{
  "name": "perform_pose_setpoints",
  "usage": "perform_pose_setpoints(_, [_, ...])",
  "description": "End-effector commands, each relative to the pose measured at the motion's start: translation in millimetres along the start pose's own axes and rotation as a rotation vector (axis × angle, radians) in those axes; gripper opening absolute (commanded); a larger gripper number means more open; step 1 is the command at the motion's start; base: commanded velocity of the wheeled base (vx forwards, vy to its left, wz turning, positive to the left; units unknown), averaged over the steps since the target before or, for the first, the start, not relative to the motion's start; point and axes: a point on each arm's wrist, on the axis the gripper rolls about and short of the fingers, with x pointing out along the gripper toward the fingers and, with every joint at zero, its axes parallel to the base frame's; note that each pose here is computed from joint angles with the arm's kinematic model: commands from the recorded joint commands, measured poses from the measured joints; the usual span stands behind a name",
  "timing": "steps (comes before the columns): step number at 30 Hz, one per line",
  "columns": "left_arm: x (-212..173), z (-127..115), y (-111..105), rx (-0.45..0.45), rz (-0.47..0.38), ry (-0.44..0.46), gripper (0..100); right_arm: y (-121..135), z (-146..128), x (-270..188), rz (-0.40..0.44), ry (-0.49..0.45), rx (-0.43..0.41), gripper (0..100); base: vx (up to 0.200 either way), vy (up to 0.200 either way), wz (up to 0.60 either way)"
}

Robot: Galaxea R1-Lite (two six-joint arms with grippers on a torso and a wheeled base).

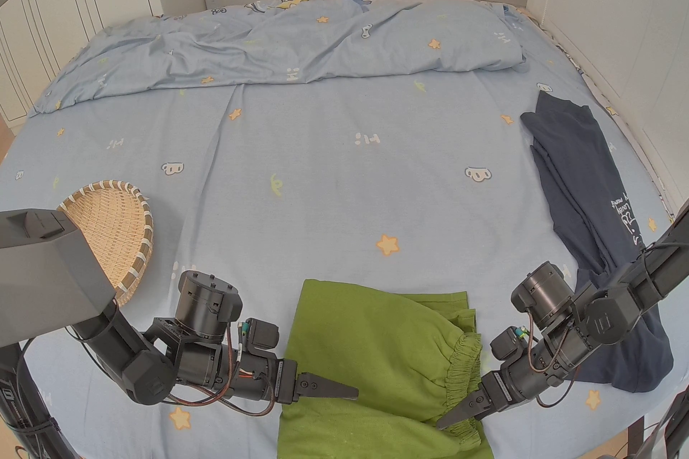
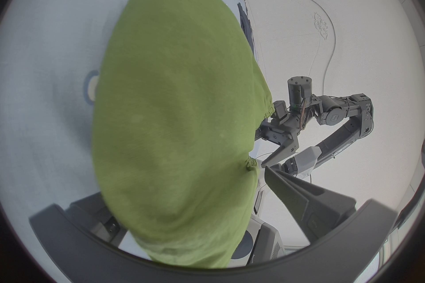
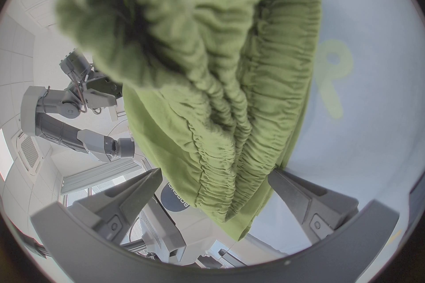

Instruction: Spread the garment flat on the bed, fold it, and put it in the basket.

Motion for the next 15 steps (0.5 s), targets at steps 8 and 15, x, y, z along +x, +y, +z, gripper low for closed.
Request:
perform_pose_setpoints(8, [11.6,0.8,-0.5,-0.006,-0.02,0.003,0,19.0,-12.2,-37.9,0.107,-0.147,-0.095,100,0.0,0.0,0.0])
perform_pose_setpoints(15, [-16.5,19.7,-25.4,-0.064,-0.066,-0.099,0,30.4,3.6,-106.6,0.153,-0.401,-0.066,100,0.0,0.0,0.0])
